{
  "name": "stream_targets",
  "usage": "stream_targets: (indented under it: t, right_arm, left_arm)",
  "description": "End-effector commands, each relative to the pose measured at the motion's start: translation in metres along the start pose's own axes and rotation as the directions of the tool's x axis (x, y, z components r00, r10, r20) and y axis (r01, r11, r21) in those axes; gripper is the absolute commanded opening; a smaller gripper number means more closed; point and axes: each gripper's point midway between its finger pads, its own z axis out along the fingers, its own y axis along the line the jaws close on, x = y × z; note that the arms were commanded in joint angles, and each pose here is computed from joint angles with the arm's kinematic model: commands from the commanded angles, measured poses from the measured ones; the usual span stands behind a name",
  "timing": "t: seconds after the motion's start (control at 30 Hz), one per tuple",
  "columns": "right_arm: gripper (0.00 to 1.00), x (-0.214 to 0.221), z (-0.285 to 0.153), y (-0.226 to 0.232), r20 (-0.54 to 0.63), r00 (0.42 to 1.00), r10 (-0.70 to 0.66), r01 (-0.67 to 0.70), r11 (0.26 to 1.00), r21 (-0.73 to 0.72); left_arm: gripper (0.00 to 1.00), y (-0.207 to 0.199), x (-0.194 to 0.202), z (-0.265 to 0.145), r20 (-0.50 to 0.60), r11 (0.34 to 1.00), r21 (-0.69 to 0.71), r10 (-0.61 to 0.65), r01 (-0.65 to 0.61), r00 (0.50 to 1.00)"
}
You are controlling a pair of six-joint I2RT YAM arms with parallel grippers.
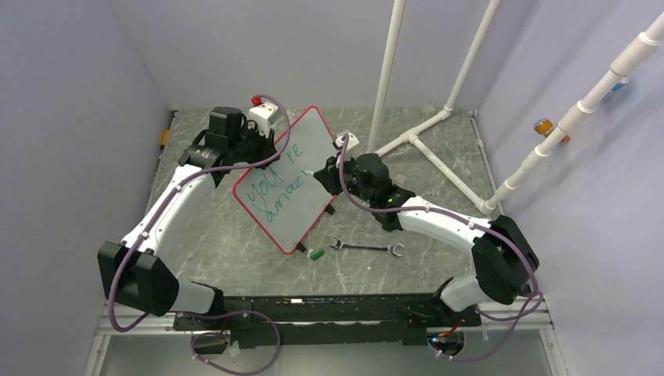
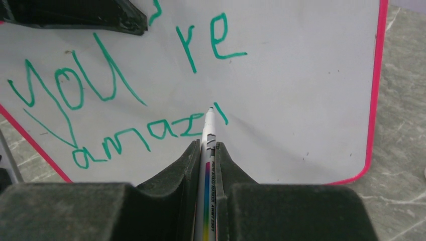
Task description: Write a sentence on the whiteboard
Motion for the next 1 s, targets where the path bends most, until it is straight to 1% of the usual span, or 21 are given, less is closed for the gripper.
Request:
stream_targets:
  t: [0.0, 0.17, 0.33, 0.67, 0.97]
  right_arm:
    - [0.00, -0.044, 0.004, 0.017, 0.105, 0.994, -0.005, 0.012, 0.998, -0.067]
    - [0.00, -0.048, 0.012, 0.023, 0.108, 0.994, 0.008, 0.003, 0.995, -0.098]
    - [0.00, -0.045, 0.019, 0.022, 0.097, 0.995, 0.012, -0.003, 0.995, -0.100]
    - [0.00, -0.022, 0.028, 0.005, 0.048, 0.999, 0.013, -0.012, 1.000, -0.024]
    - [0.00, -0.026, 0.023, -0.005, 0.049, 0.999, 0.002, -0.003, 1.000, 0.015]
  left_arm:
    - [0.00, 0.035, 0.041, -0.003, -0.187, 0.979, -0.124, 0.136, -0.160, 0.973]
    - [0.00, 0.035, 0.042, -0.003, -0.189, 0.979, -0.123, 0.135, -0.160, 0.973]
    - [0.00, 0.036, 0.040, -0.003, -0.185, 0.979, -0.125, 0.135, -0.160, 0.973]
    - [0.00, 0.036, 0.042, -0.003, -0.191, 0.979, -0.124, 0.136, -0.161, 0.972]
    - [0.00, 0.036, 0.043, -0.003, -0.191, 0.979, -0.125, 0.135, -0.161, 0.972]
